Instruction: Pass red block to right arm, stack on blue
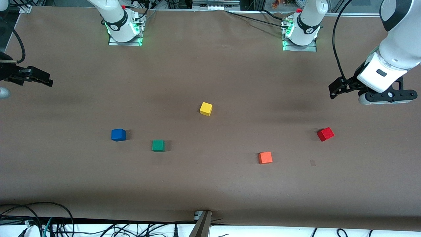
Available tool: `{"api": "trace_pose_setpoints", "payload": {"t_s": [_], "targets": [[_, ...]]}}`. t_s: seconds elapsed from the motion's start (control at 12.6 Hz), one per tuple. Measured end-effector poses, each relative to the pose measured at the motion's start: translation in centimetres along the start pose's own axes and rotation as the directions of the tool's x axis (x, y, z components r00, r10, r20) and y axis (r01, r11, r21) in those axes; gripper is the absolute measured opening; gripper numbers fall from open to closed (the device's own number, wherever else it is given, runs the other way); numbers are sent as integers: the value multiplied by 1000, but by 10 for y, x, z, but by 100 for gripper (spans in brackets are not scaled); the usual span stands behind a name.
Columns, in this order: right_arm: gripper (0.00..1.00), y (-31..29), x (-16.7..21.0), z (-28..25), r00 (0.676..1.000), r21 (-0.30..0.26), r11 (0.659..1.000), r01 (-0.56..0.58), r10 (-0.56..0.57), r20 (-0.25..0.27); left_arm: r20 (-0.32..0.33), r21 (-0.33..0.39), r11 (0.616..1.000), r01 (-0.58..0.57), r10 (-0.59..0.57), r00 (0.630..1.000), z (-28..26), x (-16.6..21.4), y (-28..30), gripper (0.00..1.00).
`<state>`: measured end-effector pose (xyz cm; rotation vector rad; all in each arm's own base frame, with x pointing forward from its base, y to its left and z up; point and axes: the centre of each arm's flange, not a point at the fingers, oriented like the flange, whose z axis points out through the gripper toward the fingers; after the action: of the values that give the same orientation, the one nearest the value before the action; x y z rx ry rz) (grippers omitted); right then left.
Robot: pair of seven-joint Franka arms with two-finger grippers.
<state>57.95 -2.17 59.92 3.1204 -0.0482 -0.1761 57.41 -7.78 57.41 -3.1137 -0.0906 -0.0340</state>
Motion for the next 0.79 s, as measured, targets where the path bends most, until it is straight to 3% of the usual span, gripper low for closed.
{"api": "trace_pose_setpoints", "payload": {"t_s": [0.79], "targets": [[100, 0, 0, -1, 1000, 0, 1000, 0, 0, -5, 0, 0, 999, -42, 42, 999, 0, 0, -3, 100]]}}
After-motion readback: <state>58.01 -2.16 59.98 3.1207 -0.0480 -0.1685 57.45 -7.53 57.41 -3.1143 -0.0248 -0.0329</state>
